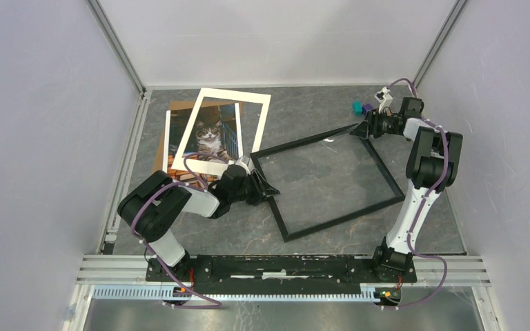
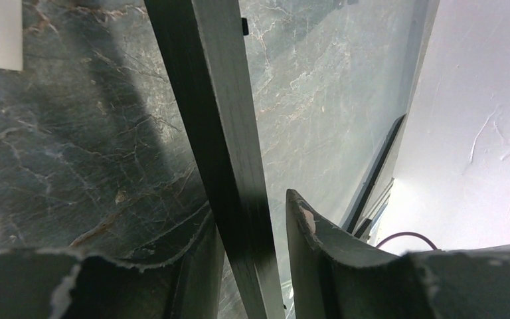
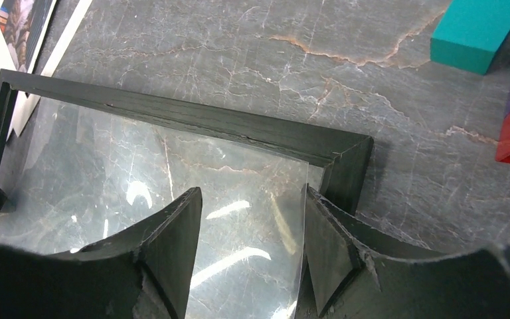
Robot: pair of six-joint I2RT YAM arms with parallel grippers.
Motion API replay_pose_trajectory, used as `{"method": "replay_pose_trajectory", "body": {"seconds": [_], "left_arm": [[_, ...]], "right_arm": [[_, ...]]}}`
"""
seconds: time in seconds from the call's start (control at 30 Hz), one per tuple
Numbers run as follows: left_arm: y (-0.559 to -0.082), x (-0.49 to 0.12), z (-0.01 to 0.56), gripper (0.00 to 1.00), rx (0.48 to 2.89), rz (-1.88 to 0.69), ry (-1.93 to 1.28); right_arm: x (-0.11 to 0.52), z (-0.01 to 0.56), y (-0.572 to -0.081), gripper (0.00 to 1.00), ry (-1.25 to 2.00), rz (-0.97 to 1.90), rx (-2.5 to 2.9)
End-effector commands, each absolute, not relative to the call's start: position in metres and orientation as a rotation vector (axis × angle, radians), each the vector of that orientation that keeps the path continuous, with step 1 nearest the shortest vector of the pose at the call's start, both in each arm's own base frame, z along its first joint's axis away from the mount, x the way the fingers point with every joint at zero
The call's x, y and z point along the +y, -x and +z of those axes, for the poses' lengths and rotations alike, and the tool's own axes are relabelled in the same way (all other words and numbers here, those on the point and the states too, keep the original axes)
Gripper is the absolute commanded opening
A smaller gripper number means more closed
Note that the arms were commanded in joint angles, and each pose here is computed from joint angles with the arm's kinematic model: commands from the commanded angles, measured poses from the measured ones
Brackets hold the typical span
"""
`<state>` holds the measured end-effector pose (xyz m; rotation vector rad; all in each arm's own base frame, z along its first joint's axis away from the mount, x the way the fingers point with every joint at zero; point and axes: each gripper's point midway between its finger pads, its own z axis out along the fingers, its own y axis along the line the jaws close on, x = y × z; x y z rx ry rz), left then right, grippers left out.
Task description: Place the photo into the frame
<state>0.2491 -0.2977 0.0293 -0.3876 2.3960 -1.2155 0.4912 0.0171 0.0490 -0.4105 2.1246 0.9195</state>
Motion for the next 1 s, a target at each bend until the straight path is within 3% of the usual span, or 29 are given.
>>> {"method": "replay_pose_trajectory", "body": {"seconds": [0.0, 0.27, 0.77, 0.87, 0.97], "left_arm": [[-0.266, -0.310, 0.054, 0.44, 2.293, -1.287, 0.314], [-0.273, -0.304, 0.067, 0.43, 2.267, -1.203, 0.239], [-0.270, -0.295, 0.109, 0.71, 2.240, -1.151, 0.181], [-0.271, -0.296, 0.120, 0.72, 2.222, -1.166, 0.184], [-0.272, -0.300, 0.133, 0.62, 2.189, -1.207, 0.183]], "right_arm": [[0.022, 0.054, -0.487, 0.62, 0.390, 1.022, 2.109], [0.017, 0.061, -0.480, 0.56, 0.323, 1.056, 2.106], [0.023, 0.071, -0.477, 0.42, 0.300, 1.109, 2.075], [0.024, 0.070, -0.476, 0.41, 0.296, 1.117, 2.077], [0.024, 0.069, -0.475, 0.39, 0.291, 1.119, 2.081]]}}
